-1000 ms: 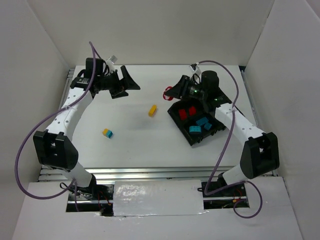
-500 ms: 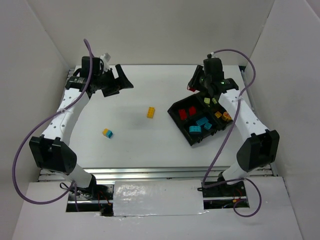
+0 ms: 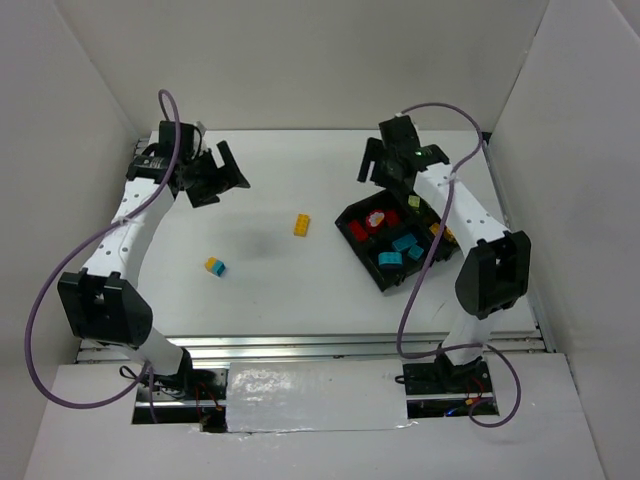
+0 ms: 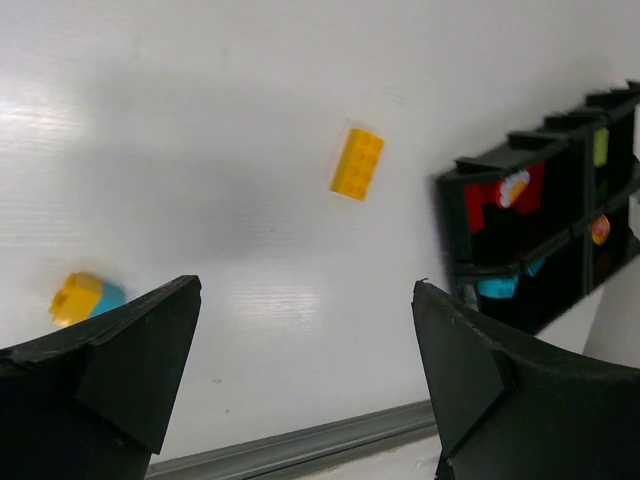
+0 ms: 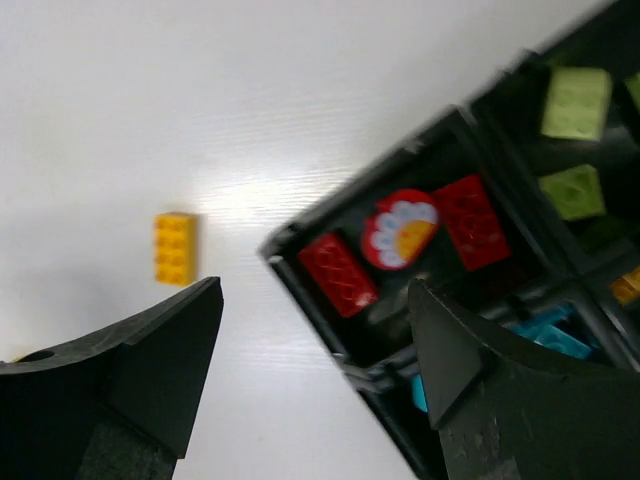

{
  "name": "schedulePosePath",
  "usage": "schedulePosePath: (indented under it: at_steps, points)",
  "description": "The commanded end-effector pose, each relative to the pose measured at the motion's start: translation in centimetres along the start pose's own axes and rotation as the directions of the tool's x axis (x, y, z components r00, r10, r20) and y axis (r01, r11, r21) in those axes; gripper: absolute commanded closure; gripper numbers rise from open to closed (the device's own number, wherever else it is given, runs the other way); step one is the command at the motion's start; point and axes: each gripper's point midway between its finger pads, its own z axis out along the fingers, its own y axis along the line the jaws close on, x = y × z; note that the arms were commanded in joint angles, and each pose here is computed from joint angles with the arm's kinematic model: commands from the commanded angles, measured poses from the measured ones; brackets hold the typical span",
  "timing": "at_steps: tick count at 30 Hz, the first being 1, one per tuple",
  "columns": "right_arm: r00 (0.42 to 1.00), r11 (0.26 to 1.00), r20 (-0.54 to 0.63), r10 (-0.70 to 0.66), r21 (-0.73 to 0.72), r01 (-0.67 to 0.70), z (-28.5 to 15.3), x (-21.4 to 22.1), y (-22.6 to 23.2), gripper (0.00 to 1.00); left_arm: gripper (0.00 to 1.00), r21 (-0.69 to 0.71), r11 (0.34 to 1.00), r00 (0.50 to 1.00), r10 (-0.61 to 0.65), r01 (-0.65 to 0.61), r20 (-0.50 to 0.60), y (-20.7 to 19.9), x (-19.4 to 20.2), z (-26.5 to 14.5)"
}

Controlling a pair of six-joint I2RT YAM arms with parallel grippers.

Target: Sort the legos into containers by color

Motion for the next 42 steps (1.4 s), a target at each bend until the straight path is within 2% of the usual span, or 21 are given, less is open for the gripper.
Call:
schedulePosePath:
  at_steps: [1,3,5,8,11,20,25,28,32,34,35,37,38,39,41,42]
  points:
    - [0.993,0.987,0.026,-0.112,-0.113,0.114,-1.5,-0.3,7.1,0.18,0.0,-0.175,0.979,0.994,-0.099,0.106,0.046,4.1,-0.4,-1.2]
    - [0.981,0.975,-0.027,-0.191,-0.124,0.186,-0.2,2.3,10.5,0.18,0.01,-0.261,0.951,0.985,-0.156,0.169,0.069,6.3,-0.5,-1.7]
    - [0.967,0.968,-0.087,-0.238,-0.105,0.228,2.3,5.0,11.9,0.18,0.0,-0.274,0.941,0.979,-0.186,0.201,0.079,7.0,-0.3,-2.3]
    - [0.955,0.96,-0.122,-0.27,-0.104,0.259,3.5,6.8,14.4,0.19,0.0,-0.287,0.936,0.977,-0.178,0.204,0.116,7.6,-0.6,-3.1]
    - [0.937,0.954,-0.175,-0.301,-0.053,0.296,6.9,9.3,14.8,0.19,0.0,-0.301,0.929,0.974,-0.188,0.217,0.123,8.7,-0.7,-3.8]
    - [0.92,0.95,-0.236,-0.311,-0.046,0.31,11.6,13.6,15.0,0.22,0.0,-0.299,0.937,0.983,-0.168,0.182,0.072,9.3,0.6,-3.6]
    - [0.912,0.952,-0.274,-0.306,-0.06,0.301,13.2,16.0,15.3,0.24,0.0,-0.284,0.943,0.985,-0.166,0.173,0.049,9.1,0.7,-3.1]
    - [0.916,0.958,-0.283,-0.285,-0.075,0.275,13.7,16.6,15.9,0.3,0.01,-0.277,0.946,0.986,-0.165,0.169,0.036,9.0,0.9,-2.8]
    - [0.929,0.965,-0.262,-0.261,-0.097,0.244,13.4,16.0,16.8,0.3,0.01,-0.274,0.948,0.986,-0.163,0.164,0.028,9.1,1.1,-2.6]
    - [0.924,0.965,-0.281,-0.261,-0.097,0.243,13.4,16.4,17.1,0.35,0.01,-0.272,0.948,0.986,-0.163,0.163,0.025,9.1,1.1,-2.5]
    - [0.919,0.965,-0.295,-0.262,-0.094,0.245,13.5,16.5,16.9,0.41,0.01,-0.269,0.949,0.986,-0.164,0.164,0.021,9.0,1.2,-2.4]
    - [0.909,0.963,-0.317,-0.27,-0.084,0.257,13.6,17.2,16.5,0.7,0.01,-0.269,0.949,0.986,-0.165,0.165,0.021,9.0,1.1,-2.4]
    - [0.906,0.962,-0.324,-0.272,-0.082,0.26,13.5,17.6,16.2,0.9,0.0,-0.269,0.949,0.986,-0.164,0.163,0.021,9.1,1.1,-2.3]
    - [0.912,0.963,-0.308,-0.271,-0.094,0.254,12.6,16.9,16.4,1.0,0.0,-0.271,0.949,0.986,-0.164,0.164,0.022,9.1,1.1,-2.3]
    - [0.91,0.961,-0.311,-0.274,-0.125,0.246,11.7,17.3,16.2,1.0,0.0,-0.28,0.946,0.986,-0.164,0.164,0.023,9.3,1.2,-2.2]
    - [0.922,0.952,-0.263,-0.283,-0.192,0.238,9.0,15.2,17.5,1.0,0.01,-0.285,0.944,0.986,-0.165,0.164,0.021,9.5,1.3,-2.1]
